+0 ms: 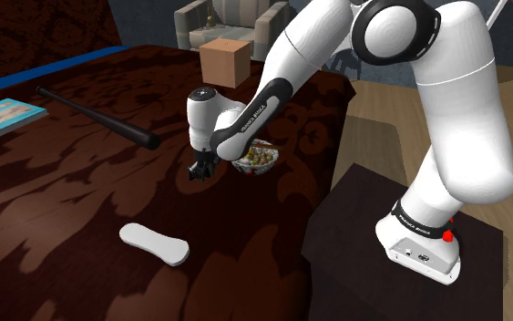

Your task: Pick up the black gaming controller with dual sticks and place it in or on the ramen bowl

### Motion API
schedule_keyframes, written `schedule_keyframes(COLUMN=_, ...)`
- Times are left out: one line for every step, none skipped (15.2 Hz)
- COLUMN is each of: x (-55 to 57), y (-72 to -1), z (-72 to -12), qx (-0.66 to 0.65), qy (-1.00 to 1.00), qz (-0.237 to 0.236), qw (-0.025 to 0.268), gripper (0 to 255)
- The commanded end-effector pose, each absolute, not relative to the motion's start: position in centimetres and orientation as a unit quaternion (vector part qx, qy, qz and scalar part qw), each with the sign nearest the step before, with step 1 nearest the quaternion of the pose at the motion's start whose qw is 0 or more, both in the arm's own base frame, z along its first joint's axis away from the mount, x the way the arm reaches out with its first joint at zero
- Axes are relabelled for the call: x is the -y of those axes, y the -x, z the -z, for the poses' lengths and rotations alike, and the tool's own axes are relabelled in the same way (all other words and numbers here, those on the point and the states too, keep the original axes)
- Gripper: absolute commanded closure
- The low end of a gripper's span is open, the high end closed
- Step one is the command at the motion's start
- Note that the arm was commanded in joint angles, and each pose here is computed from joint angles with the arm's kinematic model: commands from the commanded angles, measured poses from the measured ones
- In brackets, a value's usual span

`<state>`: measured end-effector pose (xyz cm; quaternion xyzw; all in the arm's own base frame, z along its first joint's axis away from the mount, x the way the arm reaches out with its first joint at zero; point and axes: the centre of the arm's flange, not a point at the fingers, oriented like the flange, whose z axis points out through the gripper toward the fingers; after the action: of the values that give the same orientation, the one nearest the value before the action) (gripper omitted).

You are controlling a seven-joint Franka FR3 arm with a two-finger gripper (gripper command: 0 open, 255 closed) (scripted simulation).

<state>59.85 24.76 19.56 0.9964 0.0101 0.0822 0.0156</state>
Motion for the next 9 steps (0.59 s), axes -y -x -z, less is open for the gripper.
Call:
schedule_keyframes(x=-24.8, y=-59.9, z=-20.1, qx=-0.01, qy=-0.996, qz=-0.082, qw=0.016, gripper=255)
schedule_keyframes(x=-24.8, y=-59.8, z=-20.6, qx=-0.01, qy=-0.996, qz=-0.082, qw=0.016, gripper=255)
schedule_keyframes(x=-24.8, y=-59.9, z=-21.1, qx=-0.01, qy=-0.996, qz=-0.082, qw=0.016, gripper=255)
schedule_keyframes(x=-24.8, y=-59.9, z=-21.7, qx=-0.01, qy=-0.996, qz=-0.082, qw=0.016, gripper=255)
schedule_keyframes(x=-24.8, y=-59.9, z=-22.2, qx=-0.01, qy=-0.996, qz=-0.082, qw=0.016, gripper=255)
schedule_keyframes(x=-24.8, y=-59.9, z=-22.7, qx=-0.01, qy=-0.996, qz=-0.082, qw=0.016, gripper=255)
schedule_keyframes(x=-24.8, y=-59.9, z=-23.3, qx=-0.01, qy=-0.996, qz=-0.082, qw=0.016, gripper=255)
schedule_keyframes(x=-24.8, y=-59.9, z=-23.8, qx=-0.01, qy=-0.996, qz=-0.082, qw=0.016, gripper=255)
schedule_keyframes(x=-24.8, y=-59.9, z=-24.3, qx=-0.01, qy=-0.996, qz=-0.082, qw=0.016, gripper=255)
